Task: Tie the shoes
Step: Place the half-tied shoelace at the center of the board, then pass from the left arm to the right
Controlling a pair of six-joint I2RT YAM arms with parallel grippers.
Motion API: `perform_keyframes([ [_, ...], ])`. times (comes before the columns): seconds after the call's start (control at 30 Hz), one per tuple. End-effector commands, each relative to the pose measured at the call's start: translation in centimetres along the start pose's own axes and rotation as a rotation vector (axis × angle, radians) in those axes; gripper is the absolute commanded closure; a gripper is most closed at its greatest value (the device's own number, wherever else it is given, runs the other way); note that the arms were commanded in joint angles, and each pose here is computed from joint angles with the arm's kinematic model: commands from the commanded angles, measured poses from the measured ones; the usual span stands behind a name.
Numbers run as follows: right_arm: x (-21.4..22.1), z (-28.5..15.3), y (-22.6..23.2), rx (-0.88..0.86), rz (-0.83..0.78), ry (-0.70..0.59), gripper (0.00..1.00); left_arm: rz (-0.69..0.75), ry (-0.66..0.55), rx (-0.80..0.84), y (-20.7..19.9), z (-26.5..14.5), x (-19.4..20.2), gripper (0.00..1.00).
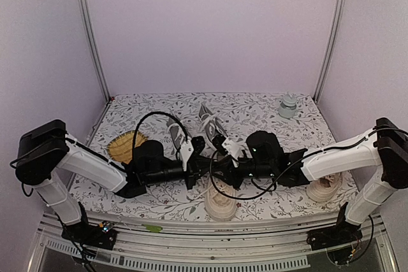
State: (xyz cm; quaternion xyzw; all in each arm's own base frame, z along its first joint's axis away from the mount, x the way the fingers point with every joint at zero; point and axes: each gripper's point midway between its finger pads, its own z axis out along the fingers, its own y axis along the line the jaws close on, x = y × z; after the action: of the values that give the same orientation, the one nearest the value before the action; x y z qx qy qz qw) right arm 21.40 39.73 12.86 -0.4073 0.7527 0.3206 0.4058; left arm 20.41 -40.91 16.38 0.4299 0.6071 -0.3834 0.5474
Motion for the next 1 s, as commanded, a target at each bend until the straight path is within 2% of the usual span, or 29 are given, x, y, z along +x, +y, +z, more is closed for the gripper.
perform_keyframes([
  [0.0, -1.9, 0.4, -0.6, 0.040, 0.022, -0.067, 0.74, 0.000, -0.054, 0.028, -0.5, 0.3, -1.4, 1.00],
  [0.2, -1.1, -0.4, -1.7, 0.112, 0.013, -0.034, 0.85, 0.004, -0.054, 0.022, -0.4, 0.1, -1.4, 1.00],
  [0.3, -1.1, -1.0, -2.0, 0.131, 0.007, -0.037, 0.82, 0.003, -0.055, 0.019, -0.4, 0.1, -1.4, 1.00],
  [0.37, -1.2, -1.1, -2.0, 0.131, 0.010, -0.041, 0.75, 0.003, -0.055, 0.019, -0.4, 0.1, -1.4, 1.00],
  [0.53, -0.8, -0.4, -2.4, 0.147, 0.028, -0.025, 0.71, 0.002, -0.054, 0.026, -0.5, 0.2, -1.4, 1.00],
  [0.83, -1.5, 0.6, -2.0, 0.122, 0.012, -0.048, 0.67, -0.004, -0.054, 0.031, -0.6, 0.0, -1.4, 1.00],
  [0.97, -1.6, 0.8, -1.9, 0.112, 0.013, -0.054, 0.73, -0.006, -0.058, 0.032, -0.6, 0.0, -1.5, 1.00],
])
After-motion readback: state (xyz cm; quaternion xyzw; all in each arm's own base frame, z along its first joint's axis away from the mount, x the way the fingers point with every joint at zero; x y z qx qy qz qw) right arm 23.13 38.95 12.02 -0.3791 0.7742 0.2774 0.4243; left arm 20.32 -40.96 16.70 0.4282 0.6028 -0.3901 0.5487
